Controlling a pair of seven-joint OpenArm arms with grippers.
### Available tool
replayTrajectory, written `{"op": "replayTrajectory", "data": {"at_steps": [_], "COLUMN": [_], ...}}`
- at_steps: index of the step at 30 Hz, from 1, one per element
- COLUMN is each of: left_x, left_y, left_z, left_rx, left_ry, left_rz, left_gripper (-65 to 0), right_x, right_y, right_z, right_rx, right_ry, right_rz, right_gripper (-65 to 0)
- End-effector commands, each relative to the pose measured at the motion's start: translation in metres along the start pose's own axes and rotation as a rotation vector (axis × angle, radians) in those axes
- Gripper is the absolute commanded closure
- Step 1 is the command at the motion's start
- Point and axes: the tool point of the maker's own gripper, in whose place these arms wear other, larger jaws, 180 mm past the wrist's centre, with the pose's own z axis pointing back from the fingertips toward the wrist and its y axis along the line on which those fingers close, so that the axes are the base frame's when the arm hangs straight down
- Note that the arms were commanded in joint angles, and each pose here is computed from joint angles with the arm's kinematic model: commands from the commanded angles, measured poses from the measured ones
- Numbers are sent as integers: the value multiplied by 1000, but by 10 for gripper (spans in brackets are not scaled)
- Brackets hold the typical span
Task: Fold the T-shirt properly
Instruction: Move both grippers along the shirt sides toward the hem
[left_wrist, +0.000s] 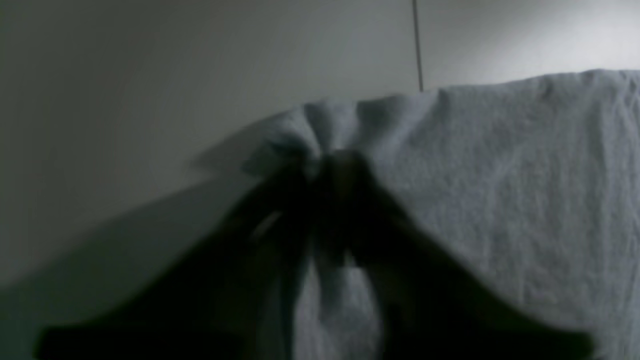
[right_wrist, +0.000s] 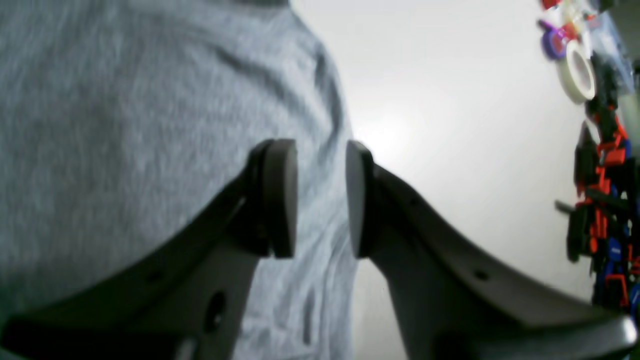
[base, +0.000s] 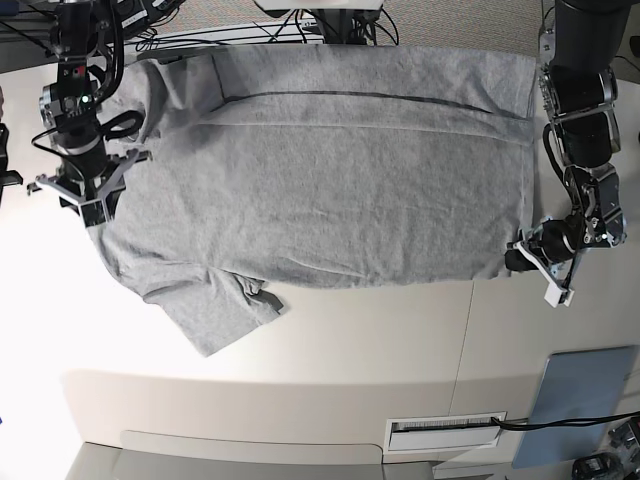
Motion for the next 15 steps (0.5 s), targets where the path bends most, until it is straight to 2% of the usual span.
{"op": "replayTrajectory", "data": {"at_steps": [1, 4, 6, 10, 15], "left_x": [0, 0, 1, 0, 1], "left_y": [4, 3, 3, 3, 3], "left_z": [3, 3, 3, 3, 3], "left_rx": [13, 8, 8, 8, 8], "left_ry": [32, 27, 27, 27, 27], "left_rz": [-19, -12, -12, -13, -13], "left_gripper": [0, 0, 0, 0, 0], "right_x": [16, 24, 25, 24, 28], "right_y": [-11, -17, -21, -20, -30], "right_z": [0, -10, -23, -63, -118], "right_rx": [-28, -40, -32, 61, 111], "right_ry": [-55, -95, -94, -51, 50], "right_rz": [10, -5, -22, -98, -173], "right_gripper": [-233, -310, -312, -312, -312]}}
